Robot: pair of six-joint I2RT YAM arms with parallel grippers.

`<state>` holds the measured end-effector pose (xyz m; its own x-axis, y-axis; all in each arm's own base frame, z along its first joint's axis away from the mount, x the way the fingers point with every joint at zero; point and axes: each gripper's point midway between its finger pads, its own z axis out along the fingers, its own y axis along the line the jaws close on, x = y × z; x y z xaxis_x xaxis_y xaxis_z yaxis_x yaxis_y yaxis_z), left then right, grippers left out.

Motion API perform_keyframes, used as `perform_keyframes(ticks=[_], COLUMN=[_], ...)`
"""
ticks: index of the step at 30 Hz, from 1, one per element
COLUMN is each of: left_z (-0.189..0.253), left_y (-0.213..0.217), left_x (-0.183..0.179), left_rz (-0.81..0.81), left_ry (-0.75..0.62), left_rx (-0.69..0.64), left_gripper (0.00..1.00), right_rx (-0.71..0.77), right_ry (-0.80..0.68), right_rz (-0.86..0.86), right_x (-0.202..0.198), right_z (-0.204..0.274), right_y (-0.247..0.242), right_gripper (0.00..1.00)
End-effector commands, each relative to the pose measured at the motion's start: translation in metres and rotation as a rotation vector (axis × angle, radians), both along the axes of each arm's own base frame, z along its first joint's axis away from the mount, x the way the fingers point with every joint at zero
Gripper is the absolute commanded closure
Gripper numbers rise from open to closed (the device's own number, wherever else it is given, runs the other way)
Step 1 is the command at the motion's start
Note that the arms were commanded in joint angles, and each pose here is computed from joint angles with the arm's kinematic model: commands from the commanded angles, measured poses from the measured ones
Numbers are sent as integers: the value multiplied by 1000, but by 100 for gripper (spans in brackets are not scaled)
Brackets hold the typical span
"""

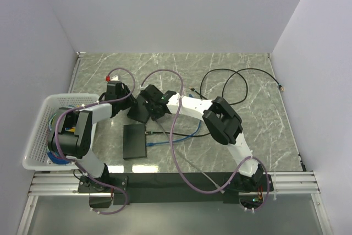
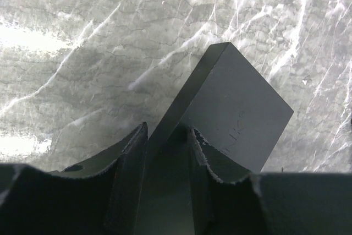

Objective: Insert the plug into the switch port

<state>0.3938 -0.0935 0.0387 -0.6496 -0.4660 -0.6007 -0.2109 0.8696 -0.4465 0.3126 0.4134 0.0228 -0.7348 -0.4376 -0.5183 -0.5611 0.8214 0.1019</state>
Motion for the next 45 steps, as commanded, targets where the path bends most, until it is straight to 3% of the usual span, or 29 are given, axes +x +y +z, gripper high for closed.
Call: perform_keyframes(ticks=[1,10,25,35,41,45], left_z=[-26,-31,-43,-47,-47,-56], left_y=[7,-3,-25,-39,-45,-46], left_x=[-25,-27,-37,-48,-52,-66], left_rz=[-32,-76,-143,-173,-177,-161], left_ry=[109,133,202,227,241,280], left_rx=[51,49,-3,-58,-92,-114], left_gripper=[60,67,69,70,71,72], right_rx=[36,80,163,275,257,213], right_ry=[-29,-127,-225,-277,-283,-272], right_rz=[-10,145,203,351,403,336], right_x=[10,-1,12,6,13,30], right_z=[8,29,47,73,70,58], right_y=[12,34,38,54,61,58], right_gripper=[100,100,100,100,100,100])
